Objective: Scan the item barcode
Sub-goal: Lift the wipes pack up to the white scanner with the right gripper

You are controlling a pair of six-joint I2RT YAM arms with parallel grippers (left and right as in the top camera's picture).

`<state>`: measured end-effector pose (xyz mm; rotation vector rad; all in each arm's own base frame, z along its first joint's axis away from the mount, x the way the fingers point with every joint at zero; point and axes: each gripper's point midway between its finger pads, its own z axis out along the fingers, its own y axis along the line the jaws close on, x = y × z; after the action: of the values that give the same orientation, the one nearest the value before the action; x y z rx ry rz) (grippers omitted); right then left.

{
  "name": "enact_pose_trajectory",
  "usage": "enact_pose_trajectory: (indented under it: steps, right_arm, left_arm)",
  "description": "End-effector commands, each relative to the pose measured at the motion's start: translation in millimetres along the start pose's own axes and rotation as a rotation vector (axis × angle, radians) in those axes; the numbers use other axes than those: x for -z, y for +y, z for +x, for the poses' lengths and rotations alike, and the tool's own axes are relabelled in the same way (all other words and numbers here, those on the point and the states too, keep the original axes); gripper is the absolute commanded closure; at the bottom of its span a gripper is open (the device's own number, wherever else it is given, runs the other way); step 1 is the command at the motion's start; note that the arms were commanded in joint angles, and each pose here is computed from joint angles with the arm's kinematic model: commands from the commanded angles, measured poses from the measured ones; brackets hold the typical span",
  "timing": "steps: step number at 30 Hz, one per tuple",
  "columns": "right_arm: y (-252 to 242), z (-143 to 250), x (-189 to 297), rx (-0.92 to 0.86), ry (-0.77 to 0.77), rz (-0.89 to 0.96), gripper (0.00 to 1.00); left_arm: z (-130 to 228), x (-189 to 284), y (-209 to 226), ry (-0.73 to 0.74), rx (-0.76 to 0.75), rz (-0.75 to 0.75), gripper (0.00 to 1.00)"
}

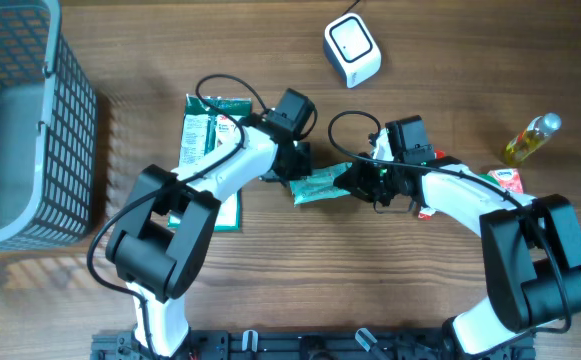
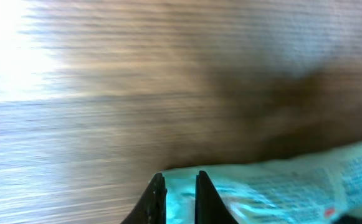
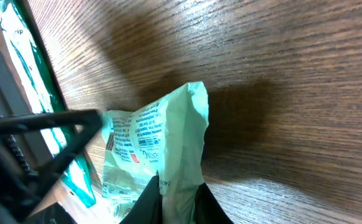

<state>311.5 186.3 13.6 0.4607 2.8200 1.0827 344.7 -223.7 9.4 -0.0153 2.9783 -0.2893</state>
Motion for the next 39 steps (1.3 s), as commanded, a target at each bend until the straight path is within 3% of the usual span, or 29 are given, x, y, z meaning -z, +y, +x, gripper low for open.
enact_pose_trajectory:
  steps: [1, 5, 11, 13, 14, 15, 16, 17, 18, 25, 26, 33, 39]
  right_arm:
    - [-12, 2, -7, 0.009, 0.003, 0.037, 0.96]
    - [-12, 2, -7, 0.008, 0.003, 0.037, 0.96]
    - [-12, 2, -7, 0.0, 0.005, 0.037, 0.95]
    - [-12, 1, -7, -0.028, 0.001, 0.035, 0.9]
    - [-11, 1, -7, -0.023, -0.001, 0.033, 0.94]
    - [-10, 2, -7, -0.013, 0.005, 0.026, 0.96]
    - [-7, 2, -7, 0.011, 0.01, 0.009, 0.96]
    - [-2, 1, -6, 0.069, 0.009, -0.007, 0.96]
    - [1, -1, -4, 0.109, 0.009, -0.008, 0.96]
    - [98, -28, 73, 0.608, -0.073, -0.071, 0.96]
    - [126, -29, 106, 0.783, -0.093, -0.053, 0.96]
    - [191, -79, 221, 1.09, -0.391, 0.259, 0.96]
    - [191, -119, 220, 1.246, -0.488, 0.483, 0.96]
  left_arm:
    - [-64, 66, 28, -0.223, 0.045, -0.128, 0.91]
    - [-93, 110, 61, -0.307, 0.016, -0.143, 0.87]
    - [-111, 127, 149, -0.322, 0.213, -0.205, 0.83]
    - [-115, 132, 169, -0.335, 0.26, -0.217, 0.81]
    - [-118, 133, 176, -0.344, 0.273, -0.219, 0.78]
    - [-119, 134, 180, -0.351, 0.283, -0.221, 0.72]
    - [-119, 135, 183, -0.351, 0.292, -0.223, 0.56]
    - [-118, 135, 185, -0.347, 0.295, -0.225, 0.32]
    - [-117, 135, 186, -0.341, 0.297, -0.227, 0.0]
    - [-117, 134, 185, -0.341, 0.295, -0.227, 0.0]
    - [-117, 134, 185, -0.341, 0.295, -0.227, 0.0]
    - [-117, 134, 185, -0.341, 0.294, -0.227, 0.0]
    - [-117, 134, 185, -0.341, 0.295, -0.227, 0.0]
